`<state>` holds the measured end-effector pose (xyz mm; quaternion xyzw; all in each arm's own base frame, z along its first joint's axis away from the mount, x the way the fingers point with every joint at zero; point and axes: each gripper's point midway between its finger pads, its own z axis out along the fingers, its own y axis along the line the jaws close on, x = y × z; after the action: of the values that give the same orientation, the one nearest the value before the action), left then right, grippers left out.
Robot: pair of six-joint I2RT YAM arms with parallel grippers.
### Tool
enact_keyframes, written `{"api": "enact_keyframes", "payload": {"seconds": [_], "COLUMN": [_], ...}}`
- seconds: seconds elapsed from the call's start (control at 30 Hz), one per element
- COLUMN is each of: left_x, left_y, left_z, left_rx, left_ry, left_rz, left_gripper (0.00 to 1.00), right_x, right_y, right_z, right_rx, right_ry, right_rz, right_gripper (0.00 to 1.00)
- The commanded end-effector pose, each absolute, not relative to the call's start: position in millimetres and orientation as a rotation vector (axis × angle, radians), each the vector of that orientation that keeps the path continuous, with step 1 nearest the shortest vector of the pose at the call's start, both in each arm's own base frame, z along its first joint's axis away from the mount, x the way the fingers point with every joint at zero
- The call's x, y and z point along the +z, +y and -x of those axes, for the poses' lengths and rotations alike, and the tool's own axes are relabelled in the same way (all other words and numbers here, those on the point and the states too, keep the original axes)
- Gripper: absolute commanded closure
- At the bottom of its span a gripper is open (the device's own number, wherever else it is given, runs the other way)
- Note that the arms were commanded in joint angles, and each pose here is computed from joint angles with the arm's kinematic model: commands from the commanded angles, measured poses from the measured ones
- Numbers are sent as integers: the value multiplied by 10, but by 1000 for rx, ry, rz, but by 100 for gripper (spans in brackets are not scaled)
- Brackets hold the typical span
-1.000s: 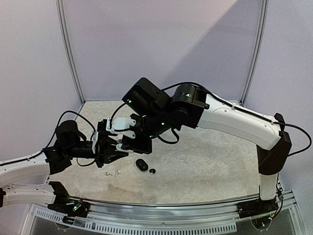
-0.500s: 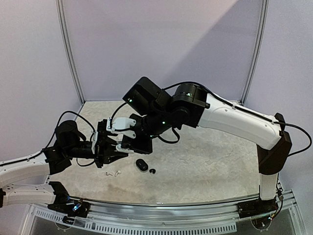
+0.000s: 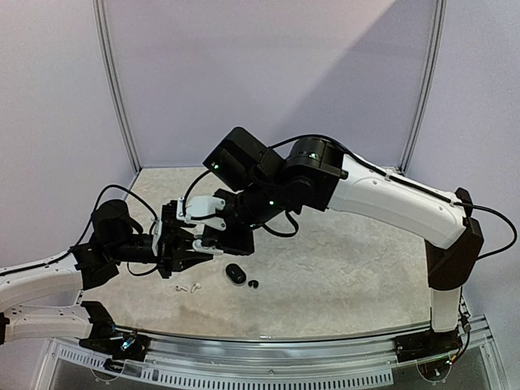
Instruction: Insert the wireless bluetooth earbuds into the charging case
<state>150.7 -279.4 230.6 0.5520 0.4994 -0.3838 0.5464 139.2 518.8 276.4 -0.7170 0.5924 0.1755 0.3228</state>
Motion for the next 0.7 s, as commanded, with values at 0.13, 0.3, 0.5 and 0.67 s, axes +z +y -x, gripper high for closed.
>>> {"api": "enact_keyframes", "payload": {"seconds": [0.13,0.3,0.5,0.67], "left_x": [2424,2341,2248,2163], "left_y": [-2849,-2818,-2794,-2778], "left_z": [-1412,-1449,-1432,-1430], "left_rx": [-899,-882,-903,-904], "left_ry": [1096,1150,1204,1243], "left_rz": [-1341,-1323,-1319,-1327], "left_gripper": [100,100,100,100], "right_x": [2567,2728,3039,3188], "right_y": [5228,5231,5192,5169], "right_z": [-1457,-1460,-1455,-1426], "right_rx": [398,423,468,505], "right_ry": [1592,1582,1561,1549], "right_rz": [1915,1866,1785,1749], "right_gripper": [100,100,100,100]}}
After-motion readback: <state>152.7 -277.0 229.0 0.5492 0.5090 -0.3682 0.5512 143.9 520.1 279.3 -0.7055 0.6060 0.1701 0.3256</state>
